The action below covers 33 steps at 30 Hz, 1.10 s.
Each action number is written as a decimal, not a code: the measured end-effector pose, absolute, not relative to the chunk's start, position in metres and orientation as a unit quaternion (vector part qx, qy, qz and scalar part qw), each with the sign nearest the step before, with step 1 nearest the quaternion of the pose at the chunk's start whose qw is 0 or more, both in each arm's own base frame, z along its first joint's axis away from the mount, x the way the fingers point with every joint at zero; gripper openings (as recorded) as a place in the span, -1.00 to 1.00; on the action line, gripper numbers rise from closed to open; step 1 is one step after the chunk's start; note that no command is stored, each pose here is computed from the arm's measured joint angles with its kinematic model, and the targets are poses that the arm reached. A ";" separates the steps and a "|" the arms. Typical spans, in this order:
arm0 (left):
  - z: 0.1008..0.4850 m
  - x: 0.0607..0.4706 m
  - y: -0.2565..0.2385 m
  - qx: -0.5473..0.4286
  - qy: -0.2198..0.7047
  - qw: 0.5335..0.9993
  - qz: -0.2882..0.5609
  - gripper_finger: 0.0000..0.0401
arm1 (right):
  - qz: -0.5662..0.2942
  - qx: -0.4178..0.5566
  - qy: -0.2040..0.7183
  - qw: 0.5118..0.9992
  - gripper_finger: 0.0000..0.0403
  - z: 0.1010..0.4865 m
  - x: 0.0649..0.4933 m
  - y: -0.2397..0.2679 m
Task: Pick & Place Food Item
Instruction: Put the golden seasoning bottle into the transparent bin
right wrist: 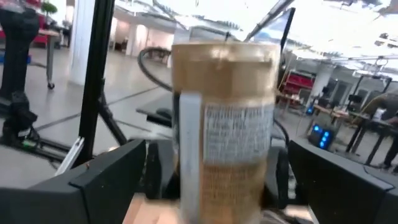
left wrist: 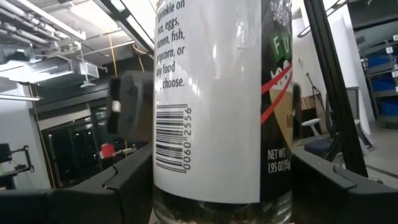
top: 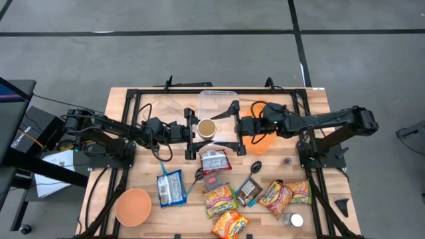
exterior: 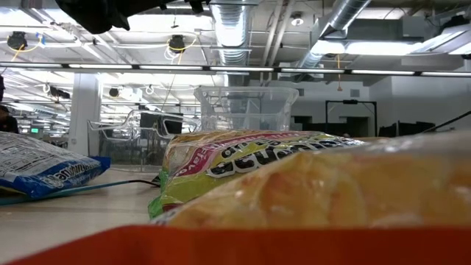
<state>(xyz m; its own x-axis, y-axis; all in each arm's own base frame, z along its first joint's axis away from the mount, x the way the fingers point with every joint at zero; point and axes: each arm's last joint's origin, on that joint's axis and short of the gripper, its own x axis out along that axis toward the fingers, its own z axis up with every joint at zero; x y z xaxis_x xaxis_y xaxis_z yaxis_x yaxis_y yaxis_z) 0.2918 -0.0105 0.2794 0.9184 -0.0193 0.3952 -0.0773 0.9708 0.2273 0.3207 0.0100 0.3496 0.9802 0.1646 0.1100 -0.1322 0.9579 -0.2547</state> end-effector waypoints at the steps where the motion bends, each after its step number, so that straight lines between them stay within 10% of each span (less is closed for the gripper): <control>1: 0.279 0.292 -0.011 0.120 -0.201 0.972 0.015 0.34 | 0.081 -0.124 -0.062 0.987 0.93 0.350 0.324 0.010; 29: 0.278 0.293 -0.011 0.121 -0.190 0.974 0.012 0.34 | 0.084 -0.122 -0.025 0.989 0.35 0.350 0.342 0.011; 33: 0.275 0.294 -0.009 0.119 -0.173 0.977 0.026 0.69 | 0.084 -0.129 -0.027 0.988 0.35 0.350 0.342 0.011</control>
